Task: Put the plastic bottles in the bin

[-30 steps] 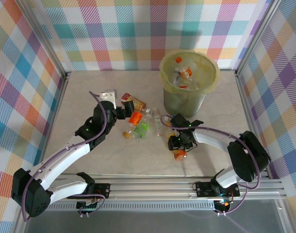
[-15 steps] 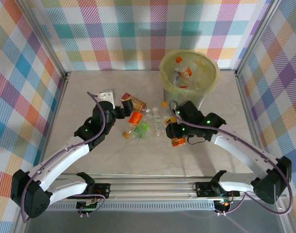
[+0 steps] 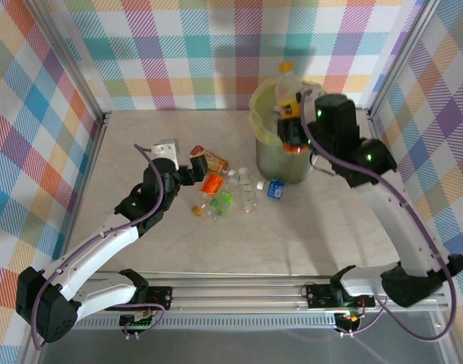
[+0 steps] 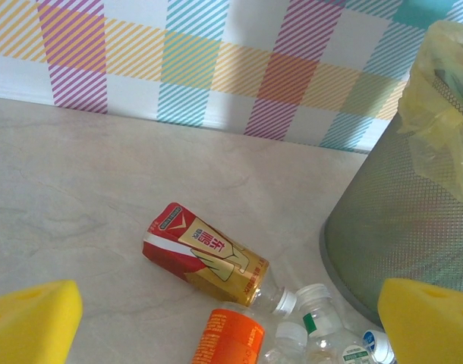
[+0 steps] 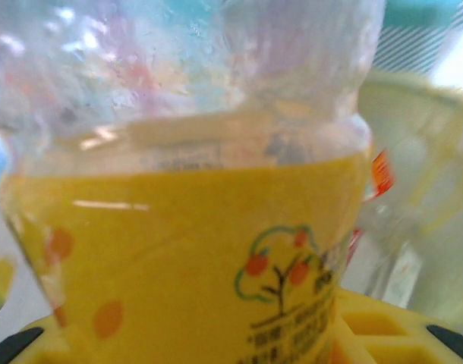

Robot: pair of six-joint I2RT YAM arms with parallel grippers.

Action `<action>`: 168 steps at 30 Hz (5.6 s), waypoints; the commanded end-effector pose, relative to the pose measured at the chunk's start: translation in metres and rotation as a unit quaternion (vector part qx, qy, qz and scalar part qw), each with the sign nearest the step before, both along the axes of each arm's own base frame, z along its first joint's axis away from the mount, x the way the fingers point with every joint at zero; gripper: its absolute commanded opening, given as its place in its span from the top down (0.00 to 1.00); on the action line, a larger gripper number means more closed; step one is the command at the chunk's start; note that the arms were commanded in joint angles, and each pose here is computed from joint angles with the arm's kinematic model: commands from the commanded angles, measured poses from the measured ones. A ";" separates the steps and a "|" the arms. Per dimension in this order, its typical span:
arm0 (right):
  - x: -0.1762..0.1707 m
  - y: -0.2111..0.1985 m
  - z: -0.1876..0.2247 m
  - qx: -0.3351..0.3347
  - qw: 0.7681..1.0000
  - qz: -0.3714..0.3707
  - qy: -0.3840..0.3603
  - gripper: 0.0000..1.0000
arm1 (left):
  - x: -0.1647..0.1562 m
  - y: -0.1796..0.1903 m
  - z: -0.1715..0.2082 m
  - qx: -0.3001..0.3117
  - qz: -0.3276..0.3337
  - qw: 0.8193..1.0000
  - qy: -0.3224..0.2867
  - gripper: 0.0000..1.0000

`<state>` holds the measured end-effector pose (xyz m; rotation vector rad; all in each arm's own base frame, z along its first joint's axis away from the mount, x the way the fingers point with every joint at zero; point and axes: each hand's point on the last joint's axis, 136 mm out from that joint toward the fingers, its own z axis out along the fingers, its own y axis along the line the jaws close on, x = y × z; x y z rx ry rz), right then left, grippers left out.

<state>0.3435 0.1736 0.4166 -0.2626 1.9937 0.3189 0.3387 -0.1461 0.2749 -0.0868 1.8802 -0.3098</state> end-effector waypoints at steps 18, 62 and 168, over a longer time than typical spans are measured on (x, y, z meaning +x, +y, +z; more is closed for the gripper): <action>0.162 -0.008 -0.058 0.036 0.999 -0.012 0.021 0.77 | 0.002 -0.001 0.011 -0.008 -0.008 1.000 -0.016 0.00; 0.091 0.009 -0.065 0.059 0.992 0.075 0.086 0.23 | 0.007 0.006 -0.005 -0.006 0.002 1.000 0.022 0.00; -0.040 0.015 -0.342 -0.344 0.887 0.146 0.271 0.53 | 0.016 0.035 -0.041 -0.096 0.023 0.992 0.077 0.00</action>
